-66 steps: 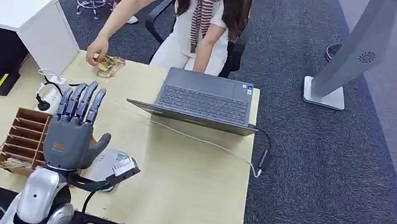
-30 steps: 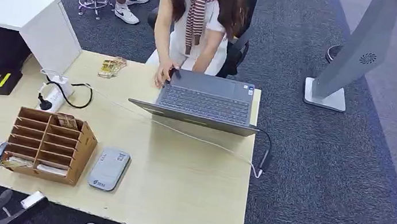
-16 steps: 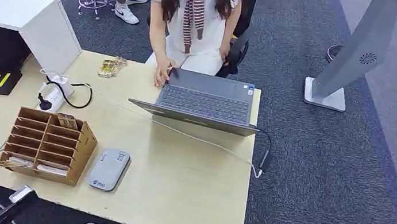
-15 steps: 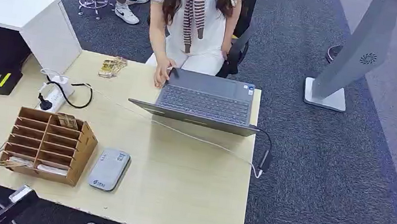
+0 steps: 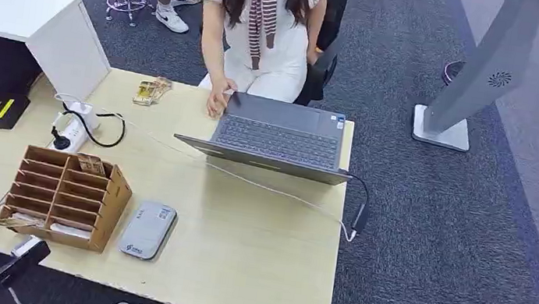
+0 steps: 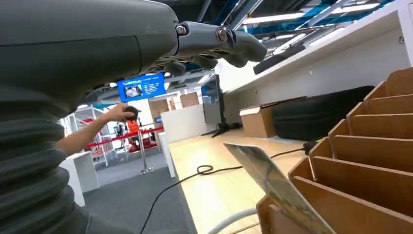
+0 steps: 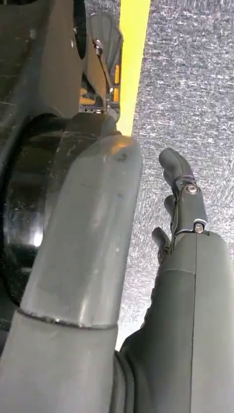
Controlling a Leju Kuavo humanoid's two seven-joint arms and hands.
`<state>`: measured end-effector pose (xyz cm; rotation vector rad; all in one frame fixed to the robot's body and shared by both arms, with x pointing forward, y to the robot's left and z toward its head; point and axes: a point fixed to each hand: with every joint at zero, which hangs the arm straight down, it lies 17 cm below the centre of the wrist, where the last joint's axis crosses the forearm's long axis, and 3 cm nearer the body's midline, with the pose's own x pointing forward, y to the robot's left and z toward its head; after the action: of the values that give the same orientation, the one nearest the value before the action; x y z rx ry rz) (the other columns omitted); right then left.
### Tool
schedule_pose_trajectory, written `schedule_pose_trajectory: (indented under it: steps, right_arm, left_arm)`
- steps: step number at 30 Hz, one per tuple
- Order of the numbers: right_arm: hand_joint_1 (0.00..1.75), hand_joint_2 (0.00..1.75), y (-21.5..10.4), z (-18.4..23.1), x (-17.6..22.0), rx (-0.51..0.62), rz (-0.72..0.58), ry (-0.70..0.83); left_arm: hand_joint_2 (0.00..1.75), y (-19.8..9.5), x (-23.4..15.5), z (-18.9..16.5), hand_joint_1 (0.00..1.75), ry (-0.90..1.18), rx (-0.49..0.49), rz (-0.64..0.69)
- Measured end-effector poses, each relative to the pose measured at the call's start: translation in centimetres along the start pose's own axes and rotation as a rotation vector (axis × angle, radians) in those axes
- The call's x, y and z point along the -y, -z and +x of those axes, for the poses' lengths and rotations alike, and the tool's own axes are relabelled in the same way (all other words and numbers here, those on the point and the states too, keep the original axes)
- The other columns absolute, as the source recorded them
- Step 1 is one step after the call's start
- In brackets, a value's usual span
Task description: Pass the card to the sensor for recognition and then transmit it.
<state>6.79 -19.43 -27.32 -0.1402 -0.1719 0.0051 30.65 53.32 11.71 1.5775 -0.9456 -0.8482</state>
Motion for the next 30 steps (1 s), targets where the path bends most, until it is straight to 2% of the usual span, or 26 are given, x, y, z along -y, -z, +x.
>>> schedule_pose_trajectory:
  steps: [15,30]
  right_arm:
    - [0.0,0.0,0.0,0.2,-0.3,0.006,0.013,-0.035]
    - [0.0,0.0,-0.1,0.3,-0.4,0.01,0.018,-0.042]
  left_arm:
    - [1.75,2.6,-0.6,3.1,0.0,-0.009,0.018,0.01]
    - [1.75,2.7,0.0,4.6,0.0,-0.013,0.043,-0.005]
